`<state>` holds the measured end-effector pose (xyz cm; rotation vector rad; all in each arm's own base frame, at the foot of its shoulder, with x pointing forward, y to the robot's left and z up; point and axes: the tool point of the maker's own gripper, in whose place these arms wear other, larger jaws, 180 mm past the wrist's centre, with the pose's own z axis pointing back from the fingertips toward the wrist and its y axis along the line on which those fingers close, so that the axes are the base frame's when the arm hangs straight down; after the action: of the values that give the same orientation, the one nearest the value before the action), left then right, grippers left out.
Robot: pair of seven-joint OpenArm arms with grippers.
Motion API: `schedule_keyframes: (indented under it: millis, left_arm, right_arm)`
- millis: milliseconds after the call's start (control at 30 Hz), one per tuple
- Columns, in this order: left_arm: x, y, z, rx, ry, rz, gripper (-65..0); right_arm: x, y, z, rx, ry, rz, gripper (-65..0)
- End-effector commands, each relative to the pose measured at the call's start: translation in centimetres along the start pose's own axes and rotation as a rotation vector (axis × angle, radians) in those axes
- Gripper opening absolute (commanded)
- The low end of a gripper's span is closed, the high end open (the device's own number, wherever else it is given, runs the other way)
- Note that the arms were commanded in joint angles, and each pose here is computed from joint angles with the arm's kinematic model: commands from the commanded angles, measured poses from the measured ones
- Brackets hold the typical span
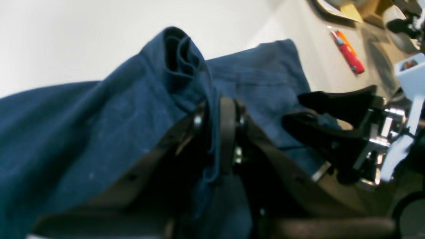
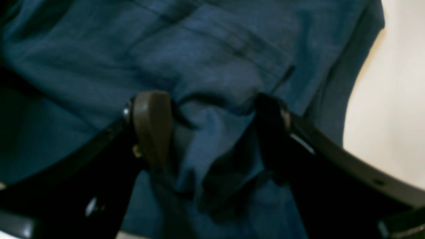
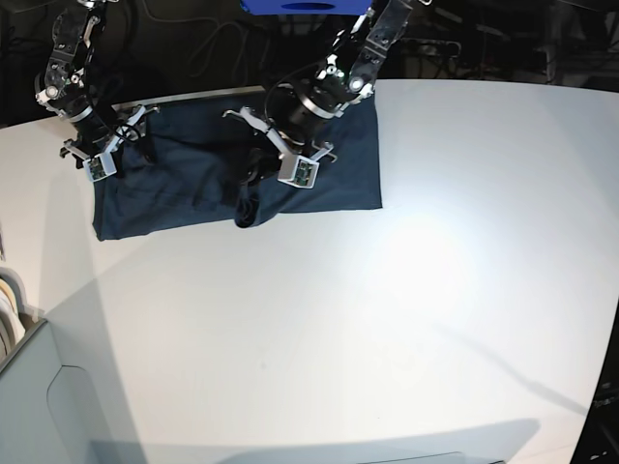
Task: Fold the T-shirt properly
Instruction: 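Fold the strip end held by the left gripper over toward the right gripper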
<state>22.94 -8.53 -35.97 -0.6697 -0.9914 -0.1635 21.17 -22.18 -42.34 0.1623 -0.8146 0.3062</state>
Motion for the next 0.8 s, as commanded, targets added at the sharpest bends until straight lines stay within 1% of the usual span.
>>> schedule_keyframes:
  millis: [0, 233, 300, 333, 433, 500, 533, 567, 700, 767]
  left_arm:
    - [0.8, -0.5, -0.1, -0.015, -0.035, 0.007, -65.0]
    - [0.0, 0.0, -0.8, -0.008, -0.006, 0.001, -64.4]
    - [0.2, 0.1, -1.0, -0.009, -0.008, -0.004, -54.7]
    - [0.0, -0.2, -1.2, -0.019, -0.004, -0.008, -48.8]
    - [-0.1, -1.5, -1.1, -0.061, 0.001, -0.031, -30.3]
    - [0.7, -2.7, -0.6, -0.103, -0.018, -0.051, -20.5]
    - [1.3, -3.1, -0.2, -0.119, -0.032, -0.065, -17.8]
    - [1.8, -3.4, 0.2, -0.13, -0.046, -0.074, -16.7]
    - [4.6, -3.8, 1.8, -0.151, -0.115, -0.108, -16.4]
    - [4.9, -3.1, 3.0, -0.144, -0.119, -0.136, -16.4]
  right_arm:
    - [-0.1, -0.4, 0.3, 0.0, 0.014, 0.024, -26.9]
    - [-0.1, -0.4, 0.4, -0.001, 0.014, 0.025, -26.9]
    - [-0.1, -0.4, 0.4, -0.001, 0.014, 0.025, -26.9]
    - [-0.1, -0.4, 0.4, -0.001, 0.014, 0.025, -26.9]
    - [0.3, -0.5, 0.2, -0.003, 0.006, 0.028, -26.9]
    - [0.5, -0.6, 0.2, -0.004, 0.006, 0.03, -26.9]
    - [0.5, -0.7, 0.2, -0.006, 0.006, 0.034, -26.9]
    - [0.5, -0.9, 0.3, -0.008, 0.008, 0.039, -26.9]
    - [0.6, -1.2, 0.4, -0.011, 0.011, 0.047, -26.9]
    - [0.6, -1.2, 0.4, -0.011, 0.011, 0.047, -26.9]
